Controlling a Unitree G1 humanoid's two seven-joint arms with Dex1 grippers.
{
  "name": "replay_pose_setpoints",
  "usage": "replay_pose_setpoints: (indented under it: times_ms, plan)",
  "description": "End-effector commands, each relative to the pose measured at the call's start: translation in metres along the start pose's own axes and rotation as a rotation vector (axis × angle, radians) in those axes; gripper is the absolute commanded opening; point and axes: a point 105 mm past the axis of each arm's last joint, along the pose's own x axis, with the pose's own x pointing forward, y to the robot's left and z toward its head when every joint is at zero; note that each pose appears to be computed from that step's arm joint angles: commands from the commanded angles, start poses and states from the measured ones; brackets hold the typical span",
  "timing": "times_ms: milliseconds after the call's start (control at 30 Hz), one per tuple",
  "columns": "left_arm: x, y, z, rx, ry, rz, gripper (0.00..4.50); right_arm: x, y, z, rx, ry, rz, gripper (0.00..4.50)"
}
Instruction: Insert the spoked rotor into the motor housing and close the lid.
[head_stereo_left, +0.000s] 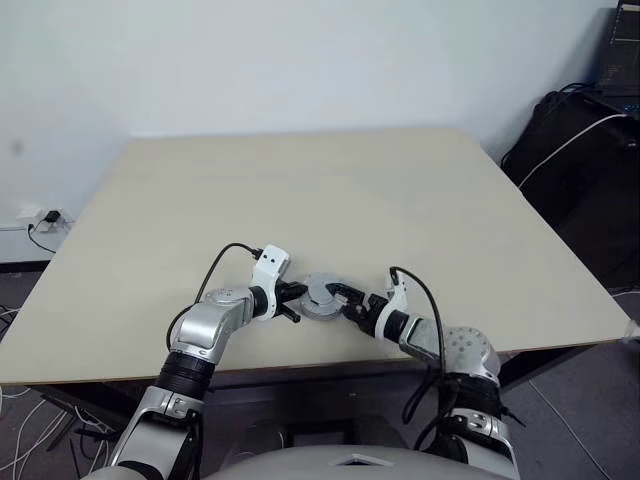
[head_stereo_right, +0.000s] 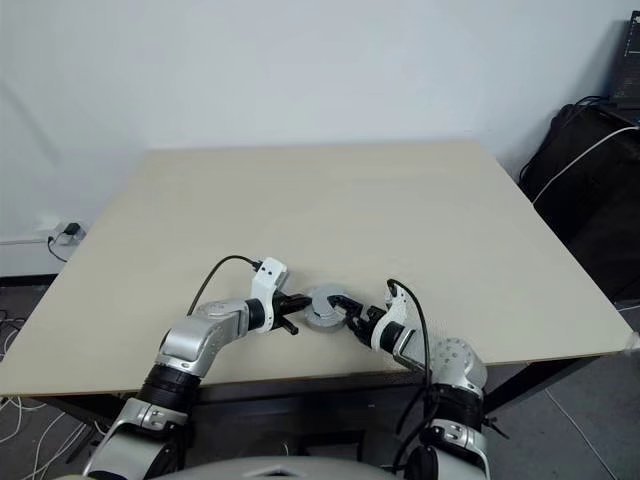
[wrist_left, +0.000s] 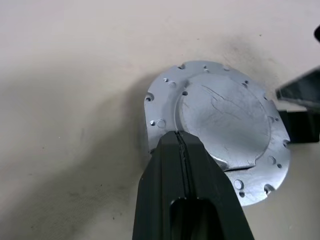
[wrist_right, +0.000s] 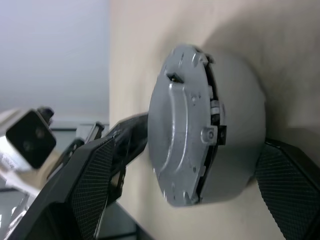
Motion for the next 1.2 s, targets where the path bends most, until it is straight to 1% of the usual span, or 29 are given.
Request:
replay_pose_setpoints:
  times_ms: [33, 100, 267, 367, 533, 667, 1067, 1133, 1200]
  plan:
    - [0.007, -0.014, -0.006, 0.001, 0.026, -0.056, 0.00, 0.015, 0.032, -0.019, -0.019, 0.090, 0.145, 4.45]
    - [0.007, -0.015, -0.006, 0.002, 0.025, -0.057, 0.00, 0.015, 0.032, -0.018, -0.022, 0.081, 0.142, 4.45]
    - [0.008, -0.016, -0.005, 0.003, 0.023, -0.060, 0.00, 0.015, 0.030, -0.006, -0.032, 0.002, 0.113, 4.45]
    - [0.008, -0.016, -0.006, 0.001, 0.023, -0.060, 0.00, 0.012, 0.029, -0.003, -0.032, -0.023, 0.108, 3.90]
    - [0.008, -0.017, -0.007, -0.001, 0.025, -0.061, 0.00, 0.008, 0.027, -0.002, -0.032, -0.024, 0.100, 2.31]
    - [0.007, -0.017, -0.007, -0.004, 0.024, -0.060, 0.00, 0.004, 0.022, -0.004, -0.029, -0.015, 0.082, 1.27]
    - [0.006, -0.016, -0.007, -0.009, 0.020, -0.057, 0.00, 0.002, 0.011, -0.008, -0.024, -0.001, 0.033, 1.24]
    - [0.005, -0.015, -0.005, -0.011, 0.002, -0.051, 0.00, 0.002, 0.010, -0.009, -0.024, 0.000, 0.029, 1.24]
    - [0.002, -0.014, 0.007, -0.011, -0.078, -0.026, 0.00, 0.001, 0.010, -0.009, -0.016, -0.008, 0.032, 1.24]
